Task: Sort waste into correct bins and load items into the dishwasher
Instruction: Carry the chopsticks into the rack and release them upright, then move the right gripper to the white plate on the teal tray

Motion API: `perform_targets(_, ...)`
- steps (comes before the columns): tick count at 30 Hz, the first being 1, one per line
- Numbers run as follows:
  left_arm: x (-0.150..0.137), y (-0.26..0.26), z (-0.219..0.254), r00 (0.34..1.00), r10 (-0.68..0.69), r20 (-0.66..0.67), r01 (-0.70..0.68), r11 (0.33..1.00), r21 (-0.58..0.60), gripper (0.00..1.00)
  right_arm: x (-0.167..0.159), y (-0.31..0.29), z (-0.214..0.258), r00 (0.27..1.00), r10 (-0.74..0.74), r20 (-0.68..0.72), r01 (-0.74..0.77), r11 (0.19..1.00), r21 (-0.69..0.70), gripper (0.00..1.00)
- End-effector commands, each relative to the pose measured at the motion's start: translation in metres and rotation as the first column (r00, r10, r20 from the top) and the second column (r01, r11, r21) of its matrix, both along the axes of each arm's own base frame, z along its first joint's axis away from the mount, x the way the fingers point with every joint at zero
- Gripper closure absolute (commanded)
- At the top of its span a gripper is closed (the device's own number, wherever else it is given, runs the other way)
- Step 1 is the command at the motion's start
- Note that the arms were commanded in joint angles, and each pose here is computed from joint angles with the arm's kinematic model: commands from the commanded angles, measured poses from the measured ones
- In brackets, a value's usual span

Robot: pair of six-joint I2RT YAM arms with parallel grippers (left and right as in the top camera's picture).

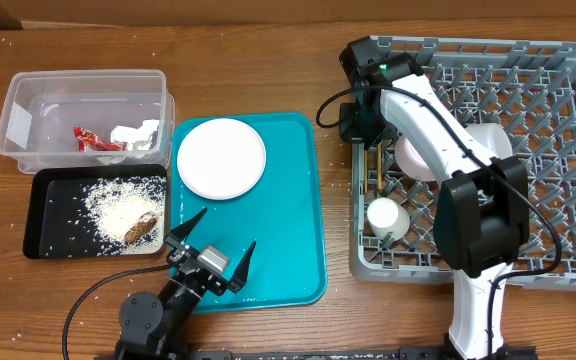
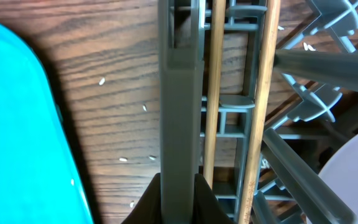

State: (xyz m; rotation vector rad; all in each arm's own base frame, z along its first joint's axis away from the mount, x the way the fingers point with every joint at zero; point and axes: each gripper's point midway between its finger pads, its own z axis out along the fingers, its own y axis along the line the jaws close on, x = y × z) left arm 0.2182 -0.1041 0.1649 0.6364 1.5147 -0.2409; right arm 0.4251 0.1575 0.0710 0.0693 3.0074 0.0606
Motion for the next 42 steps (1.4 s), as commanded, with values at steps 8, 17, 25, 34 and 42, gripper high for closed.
perform_targets(8,0.0,0.001,-0.001,1.0,0.001,0.012,-0.001,1.0,0.011,0.0,-0.023,0.036,0.0,0.996,0.069,-0.053,-0.066,0.996,0.062,0.96)
perform_targets(17,0.0,0.001,-0.001,1.0,0.001,0.012,-0.001,1.0,0.011,0.0,-0.026,0.059,0.001,0.994,0.1,-0.043,-0.095,0.989,0.117,0.96)
perform_targets(25,0.0,0.001,-0.001,1.0,0.001,0.012,-0.001,1.0,0.011,0.0,-0.02,0.069,0.019,0.993,0.114,0.006,-0.114,0.986,0.123,0.67)
perform_targets(34,0.0,0.001,-0.001,1.0,0.001,0.012,-0.001,1.0,0.011,0.0,-0.038,0.102,0.136,0.957,0.211,0.199,-0.26,0.929,0.264,0.96)
perform_targets(42,0.0,0.001,-0.001,1.0,0.001,0.012,-0.001,1.0,0.011,0.0,-0.06,0.17,0.062,0.939,0.298,0.17,-0.336,0.9,0.279,0.33)
